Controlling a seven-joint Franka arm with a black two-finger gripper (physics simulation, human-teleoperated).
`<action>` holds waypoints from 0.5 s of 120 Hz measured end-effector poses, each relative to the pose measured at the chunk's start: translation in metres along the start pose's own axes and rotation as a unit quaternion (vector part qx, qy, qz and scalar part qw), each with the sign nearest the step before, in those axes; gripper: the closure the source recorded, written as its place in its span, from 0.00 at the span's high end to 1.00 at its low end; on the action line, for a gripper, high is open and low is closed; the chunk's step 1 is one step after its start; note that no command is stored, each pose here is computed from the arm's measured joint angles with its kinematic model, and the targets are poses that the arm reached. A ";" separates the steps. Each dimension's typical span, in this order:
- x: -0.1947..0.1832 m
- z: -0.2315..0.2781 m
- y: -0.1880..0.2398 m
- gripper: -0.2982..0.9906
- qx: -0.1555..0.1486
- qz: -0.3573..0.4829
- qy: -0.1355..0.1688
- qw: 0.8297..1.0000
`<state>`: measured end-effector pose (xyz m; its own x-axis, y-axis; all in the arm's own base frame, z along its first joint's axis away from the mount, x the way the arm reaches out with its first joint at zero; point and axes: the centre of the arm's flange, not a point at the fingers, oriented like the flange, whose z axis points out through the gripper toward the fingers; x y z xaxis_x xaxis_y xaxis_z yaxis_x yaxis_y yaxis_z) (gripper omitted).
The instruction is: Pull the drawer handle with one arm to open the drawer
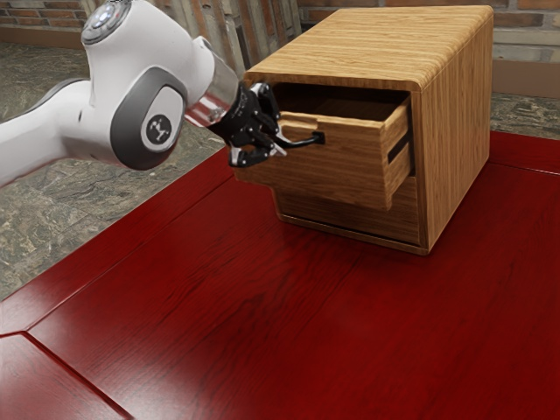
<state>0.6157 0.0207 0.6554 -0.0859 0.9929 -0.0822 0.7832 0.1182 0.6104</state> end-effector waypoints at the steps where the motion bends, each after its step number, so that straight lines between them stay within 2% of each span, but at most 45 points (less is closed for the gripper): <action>1: 0.000 0.000 -0.001 0.20 0.000 0.000 0.000 1.000; 55: 0.005 -0.038 -0.047 0.17 -0.006 0.003 -0.016 1.000; 60: 0.014 -0.043 -0.051 0.18 -0.008 -0.003 -0.014 1.000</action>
<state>0.5484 0.0295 0.6569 -0.0728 0.9915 -0.1077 0.7723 0.1243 0.6230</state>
